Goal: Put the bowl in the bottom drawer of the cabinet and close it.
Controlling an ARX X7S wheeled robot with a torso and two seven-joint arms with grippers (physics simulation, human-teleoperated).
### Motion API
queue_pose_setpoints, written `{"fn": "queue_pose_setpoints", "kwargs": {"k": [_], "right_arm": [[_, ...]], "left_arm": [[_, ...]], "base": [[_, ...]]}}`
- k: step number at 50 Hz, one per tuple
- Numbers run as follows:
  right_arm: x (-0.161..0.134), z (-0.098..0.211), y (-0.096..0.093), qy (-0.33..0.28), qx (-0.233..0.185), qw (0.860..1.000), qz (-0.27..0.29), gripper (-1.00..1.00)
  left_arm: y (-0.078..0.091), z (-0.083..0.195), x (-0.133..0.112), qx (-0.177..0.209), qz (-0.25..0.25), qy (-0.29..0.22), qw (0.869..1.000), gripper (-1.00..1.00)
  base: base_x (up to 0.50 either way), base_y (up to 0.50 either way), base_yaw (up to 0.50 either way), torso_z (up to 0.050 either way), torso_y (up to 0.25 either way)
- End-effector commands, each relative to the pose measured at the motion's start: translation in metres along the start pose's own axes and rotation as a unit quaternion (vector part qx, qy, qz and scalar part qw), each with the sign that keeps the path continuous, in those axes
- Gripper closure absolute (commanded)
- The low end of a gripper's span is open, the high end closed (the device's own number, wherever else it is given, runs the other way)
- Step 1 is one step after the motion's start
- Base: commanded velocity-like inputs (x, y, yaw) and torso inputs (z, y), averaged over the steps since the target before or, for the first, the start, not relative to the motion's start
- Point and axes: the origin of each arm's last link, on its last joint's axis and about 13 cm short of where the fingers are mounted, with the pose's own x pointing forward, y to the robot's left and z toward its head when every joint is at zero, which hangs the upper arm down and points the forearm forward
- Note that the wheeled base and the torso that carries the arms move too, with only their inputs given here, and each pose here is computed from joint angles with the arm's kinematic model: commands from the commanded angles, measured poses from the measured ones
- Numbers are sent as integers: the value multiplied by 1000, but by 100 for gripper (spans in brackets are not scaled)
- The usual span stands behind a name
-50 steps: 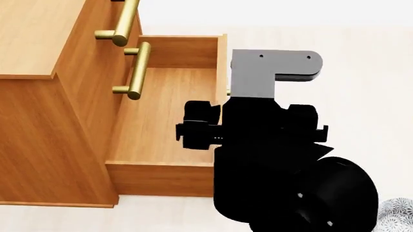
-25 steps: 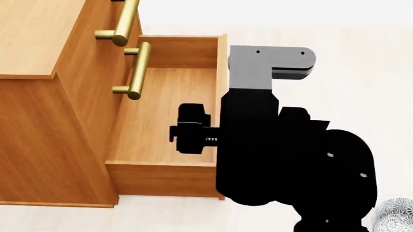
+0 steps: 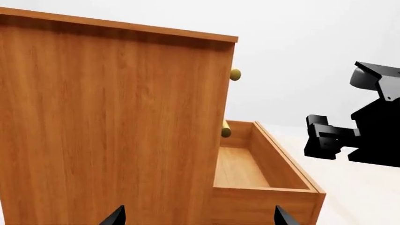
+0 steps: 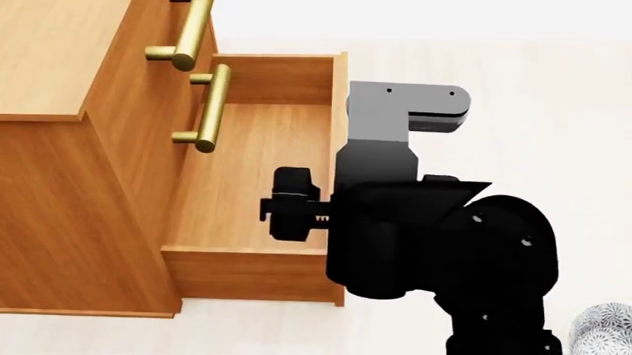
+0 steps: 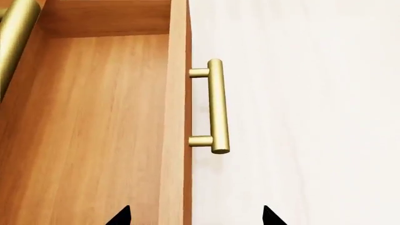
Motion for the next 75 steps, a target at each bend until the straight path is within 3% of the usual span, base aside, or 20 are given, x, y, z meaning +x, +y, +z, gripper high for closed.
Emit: {"fn": "queue_pose_setpoints", "kwargs": {"k": [1, 32, 75], "right_arm": [[7, -1, 2, 12, 1, 1000, 2, -100], [39, -10, -1, 47, 1, 999, -10, -100], [48, -13, -7, 57, 0, 998, -23, -100]], "left_arm": [[0, 0, 0, 0, 0, 0, 1000, -100], [-1, -1, 0, 0, 0, 4, 1000, -100], [0, -5, 1, -2, -1, 7, 1000, -100]], "base": [[0, 0, 0, 0, 0], [0, 0, 0, 0, 0], [0, 0, 0, 0, 0]]}}
